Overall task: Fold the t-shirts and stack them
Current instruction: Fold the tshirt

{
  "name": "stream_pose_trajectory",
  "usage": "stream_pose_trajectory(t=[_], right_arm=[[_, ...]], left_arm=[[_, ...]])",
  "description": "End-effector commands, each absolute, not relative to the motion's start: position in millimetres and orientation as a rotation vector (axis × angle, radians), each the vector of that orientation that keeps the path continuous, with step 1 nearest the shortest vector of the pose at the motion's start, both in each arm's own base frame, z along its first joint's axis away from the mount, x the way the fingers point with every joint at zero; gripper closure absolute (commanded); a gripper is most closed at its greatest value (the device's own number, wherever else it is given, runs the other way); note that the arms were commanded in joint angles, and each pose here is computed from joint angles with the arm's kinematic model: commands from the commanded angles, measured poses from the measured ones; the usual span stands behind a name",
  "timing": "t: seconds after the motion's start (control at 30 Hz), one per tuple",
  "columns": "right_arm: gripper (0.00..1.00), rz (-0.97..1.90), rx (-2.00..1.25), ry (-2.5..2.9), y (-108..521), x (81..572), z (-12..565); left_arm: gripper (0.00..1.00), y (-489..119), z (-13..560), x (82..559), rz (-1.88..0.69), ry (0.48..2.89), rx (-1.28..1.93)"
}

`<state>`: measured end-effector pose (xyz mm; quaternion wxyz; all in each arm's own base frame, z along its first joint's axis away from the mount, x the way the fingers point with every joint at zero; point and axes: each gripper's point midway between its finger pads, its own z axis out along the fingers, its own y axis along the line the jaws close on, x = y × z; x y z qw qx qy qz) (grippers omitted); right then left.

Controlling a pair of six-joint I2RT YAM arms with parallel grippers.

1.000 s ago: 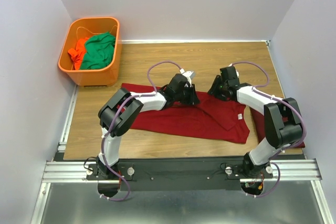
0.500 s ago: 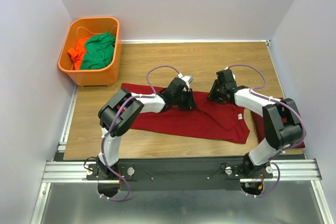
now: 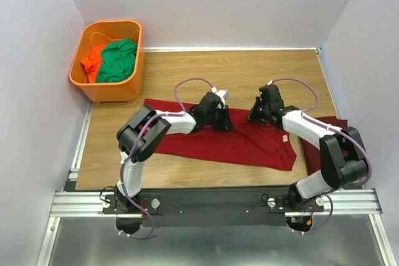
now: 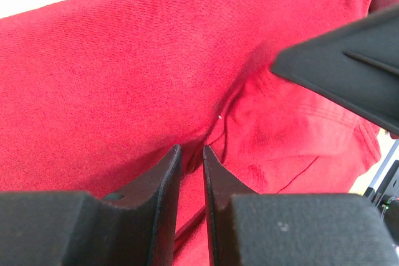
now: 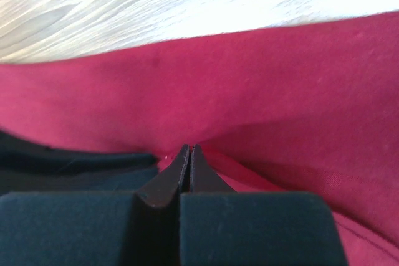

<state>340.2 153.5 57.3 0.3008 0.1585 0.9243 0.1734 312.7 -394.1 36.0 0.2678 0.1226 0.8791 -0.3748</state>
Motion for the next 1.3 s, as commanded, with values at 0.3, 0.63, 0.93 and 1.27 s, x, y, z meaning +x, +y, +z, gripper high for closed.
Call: stream_pose_trajectory(t=[0.3,0.63,0.93,1.27], right_arm=[[0.98,0.648,0.413,2.463,183.1,302.5,73.7],[0.98,0.646,0.426,2.501,202.4,282.8,62.0],[0.98,0.669,0.414,2.523,216.5,269.8,57.8],[0.81,0.682,0.368,2.557,225.9,255.7,47.3]], left_arm=[[0.72,-375.6,80.1,326.0,-1.048,2.296,0.283],[0.73,-369.0,87.6,330.8,-1.043,2.301,0.277],[0.72,-371.2,80.6,329.2,-1.045,2.323,0.321],[0.73,-372.8,79.2,328.5,-1.046,2.331,0.348]])
